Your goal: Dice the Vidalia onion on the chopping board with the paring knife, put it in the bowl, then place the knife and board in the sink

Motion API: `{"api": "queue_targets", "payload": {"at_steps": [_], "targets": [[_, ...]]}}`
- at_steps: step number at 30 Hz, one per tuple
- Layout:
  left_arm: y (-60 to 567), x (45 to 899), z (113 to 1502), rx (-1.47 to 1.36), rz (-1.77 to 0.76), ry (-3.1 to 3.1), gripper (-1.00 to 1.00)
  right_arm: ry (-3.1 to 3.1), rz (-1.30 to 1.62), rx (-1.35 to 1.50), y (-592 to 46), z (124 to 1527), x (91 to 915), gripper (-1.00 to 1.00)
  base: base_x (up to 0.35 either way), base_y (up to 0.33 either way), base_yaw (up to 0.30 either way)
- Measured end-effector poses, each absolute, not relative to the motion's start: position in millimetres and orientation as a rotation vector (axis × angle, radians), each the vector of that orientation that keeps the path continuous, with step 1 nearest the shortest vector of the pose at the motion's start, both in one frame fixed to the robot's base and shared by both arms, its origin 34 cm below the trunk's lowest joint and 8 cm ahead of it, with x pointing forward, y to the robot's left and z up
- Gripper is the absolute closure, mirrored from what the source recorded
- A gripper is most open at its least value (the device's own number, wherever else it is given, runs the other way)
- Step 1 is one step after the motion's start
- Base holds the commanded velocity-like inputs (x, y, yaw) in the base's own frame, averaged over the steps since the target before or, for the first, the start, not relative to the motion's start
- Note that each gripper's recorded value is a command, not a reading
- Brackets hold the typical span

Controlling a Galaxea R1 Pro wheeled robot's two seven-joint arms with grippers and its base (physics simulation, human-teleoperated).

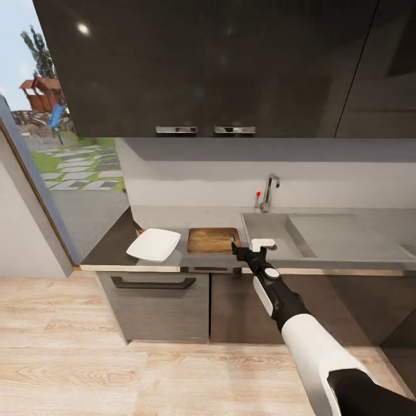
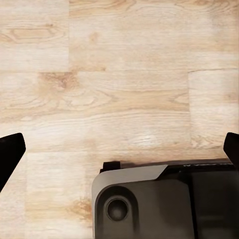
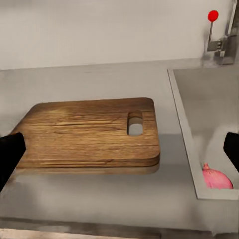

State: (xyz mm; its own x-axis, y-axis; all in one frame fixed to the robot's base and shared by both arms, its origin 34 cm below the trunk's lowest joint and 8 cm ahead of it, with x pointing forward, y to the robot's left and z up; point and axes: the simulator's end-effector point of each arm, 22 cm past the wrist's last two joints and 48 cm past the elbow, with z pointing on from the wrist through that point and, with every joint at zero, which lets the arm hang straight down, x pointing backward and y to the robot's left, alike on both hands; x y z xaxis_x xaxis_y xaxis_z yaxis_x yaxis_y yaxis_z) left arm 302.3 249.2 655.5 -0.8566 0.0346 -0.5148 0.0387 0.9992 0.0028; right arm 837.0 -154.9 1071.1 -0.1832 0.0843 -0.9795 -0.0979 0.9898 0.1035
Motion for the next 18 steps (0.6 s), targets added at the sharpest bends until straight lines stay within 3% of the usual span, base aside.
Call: {"api": "queue_targets", "payload": {"at_steps": [18], "targets": [[250, 302, 655, 0.049, -0.009, 2.602, -1.00, 1.548, 0.187, 0.012, -166, 1128, 774, -1.00, 0.000, 0.000, 0.000]]}}
